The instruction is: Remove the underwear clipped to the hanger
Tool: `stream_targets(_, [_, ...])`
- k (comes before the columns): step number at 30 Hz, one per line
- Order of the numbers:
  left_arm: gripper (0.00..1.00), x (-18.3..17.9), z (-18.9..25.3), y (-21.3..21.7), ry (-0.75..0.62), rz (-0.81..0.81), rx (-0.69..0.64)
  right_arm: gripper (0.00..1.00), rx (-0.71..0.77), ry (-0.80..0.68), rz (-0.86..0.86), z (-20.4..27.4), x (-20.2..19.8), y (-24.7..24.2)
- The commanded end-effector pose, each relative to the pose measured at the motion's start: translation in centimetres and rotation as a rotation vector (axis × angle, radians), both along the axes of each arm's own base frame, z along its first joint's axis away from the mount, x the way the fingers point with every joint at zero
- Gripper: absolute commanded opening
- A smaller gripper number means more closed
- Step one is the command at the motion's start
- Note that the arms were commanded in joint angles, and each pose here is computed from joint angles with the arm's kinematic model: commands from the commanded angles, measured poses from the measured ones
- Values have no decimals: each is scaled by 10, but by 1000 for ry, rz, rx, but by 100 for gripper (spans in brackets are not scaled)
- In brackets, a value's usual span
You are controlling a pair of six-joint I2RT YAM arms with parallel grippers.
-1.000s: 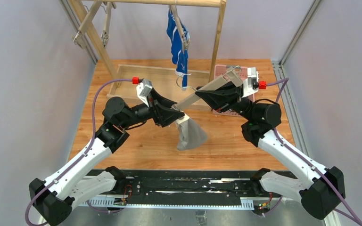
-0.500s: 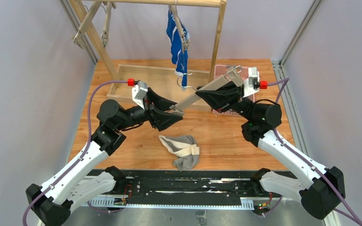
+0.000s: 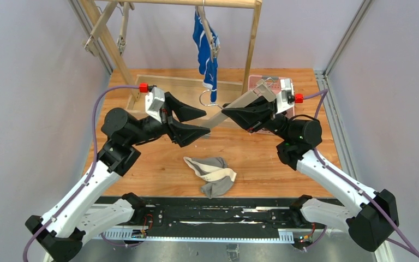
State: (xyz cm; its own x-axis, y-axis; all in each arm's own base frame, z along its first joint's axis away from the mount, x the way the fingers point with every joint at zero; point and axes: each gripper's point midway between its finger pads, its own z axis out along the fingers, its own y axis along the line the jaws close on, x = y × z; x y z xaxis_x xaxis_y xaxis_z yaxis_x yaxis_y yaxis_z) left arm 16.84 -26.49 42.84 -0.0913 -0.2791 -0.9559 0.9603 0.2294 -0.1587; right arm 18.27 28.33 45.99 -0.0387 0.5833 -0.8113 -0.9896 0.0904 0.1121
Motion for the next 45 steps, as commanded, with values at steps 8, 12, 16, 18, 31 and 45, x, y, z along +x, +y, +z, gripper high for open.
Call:
stream_targets(8, [62,2,-20,-15,30,-81,78,1,14,-82,41,22,-19,9])
stream_targets(12, [44,0,-23,-14,25,-83,81,0,10,-76,45,20,-18,12])
stream_targets(16, [2,1,-20,-12,25,-64,71,1,6,-61,45,16,-17,13])
stream_targets(18, [0,5,-17,-9,37,-26,57,1,4,-54,41,14,-16,13])
stream_targets(31, [0,-9,5,11,25,32,76,69,-75,-14,7,-9,-8,18])
stream_targets(45, [0,2,-75,163,295,789,442,73,-822,105,-249,-196,7,18])
